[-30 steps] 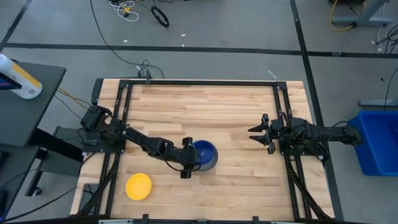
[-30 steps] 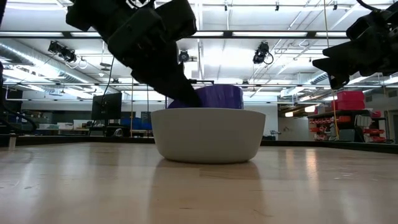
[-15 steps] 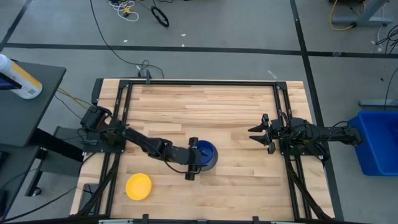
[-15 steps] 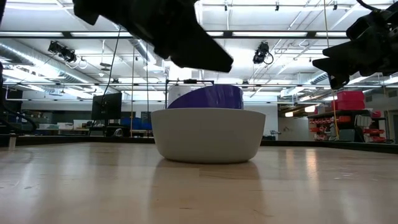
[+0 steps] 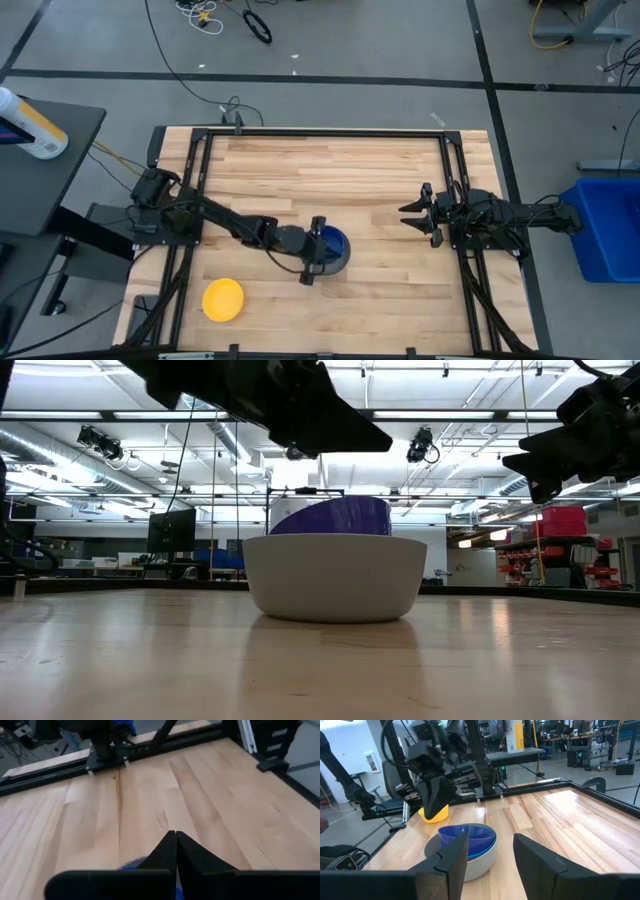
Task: Nest bowls inside each other
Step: Stack the blue bowl on the light blue bowl, then stack the yellow bowl on the blue bowl
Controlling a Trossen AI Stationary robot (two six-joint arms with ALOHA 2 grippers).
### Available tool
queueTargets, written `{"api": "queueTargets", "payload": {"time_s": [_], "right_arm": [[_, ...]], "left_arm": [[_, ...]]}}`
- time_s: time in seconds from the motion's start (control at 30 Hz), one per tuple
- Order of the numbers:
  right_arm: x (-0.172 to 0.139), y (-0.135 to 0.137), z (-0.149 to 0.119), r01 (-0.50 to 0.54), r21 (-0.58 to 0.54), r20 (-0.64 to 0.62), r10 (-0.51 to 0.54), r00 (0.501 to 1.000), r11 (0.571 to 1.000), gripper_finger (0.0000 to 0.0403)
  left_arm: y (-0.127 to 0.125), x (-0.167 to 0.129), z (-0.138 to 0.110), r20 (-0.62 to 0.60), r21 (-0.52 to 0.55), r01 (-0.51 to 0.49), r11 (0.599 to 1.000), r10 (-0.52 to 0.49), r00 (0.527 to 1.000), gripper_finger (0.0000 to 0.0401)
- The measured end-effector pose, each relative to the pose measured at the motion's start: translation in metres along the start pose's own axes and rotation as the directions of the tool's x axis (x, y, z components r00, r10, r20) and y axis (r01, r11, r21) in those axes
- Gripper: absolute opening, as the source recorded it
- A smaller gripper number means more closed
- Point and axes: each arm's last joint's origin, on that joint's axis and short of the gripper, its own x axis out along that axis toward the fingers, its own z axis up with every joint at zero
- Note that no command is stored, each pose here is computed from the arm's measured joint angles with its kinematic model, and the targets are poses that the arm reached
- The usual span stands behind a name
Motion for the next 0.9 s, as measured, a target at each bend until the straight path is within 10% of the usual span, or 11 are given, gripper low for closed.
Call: {"api": "queueTargets", "payload": {"time_s": [0.9], "right_arm": [[0.0, 0.0, 0.0, 0.001, -0.007, -0.002, -0.001, 1.0, 1.0, 0.0164]], "left_arm": [[0.034, 0.037, -0.054, 0.132, -0.164, 0.259, 0.952, -0.239, 0.962, 0.0001]]}}
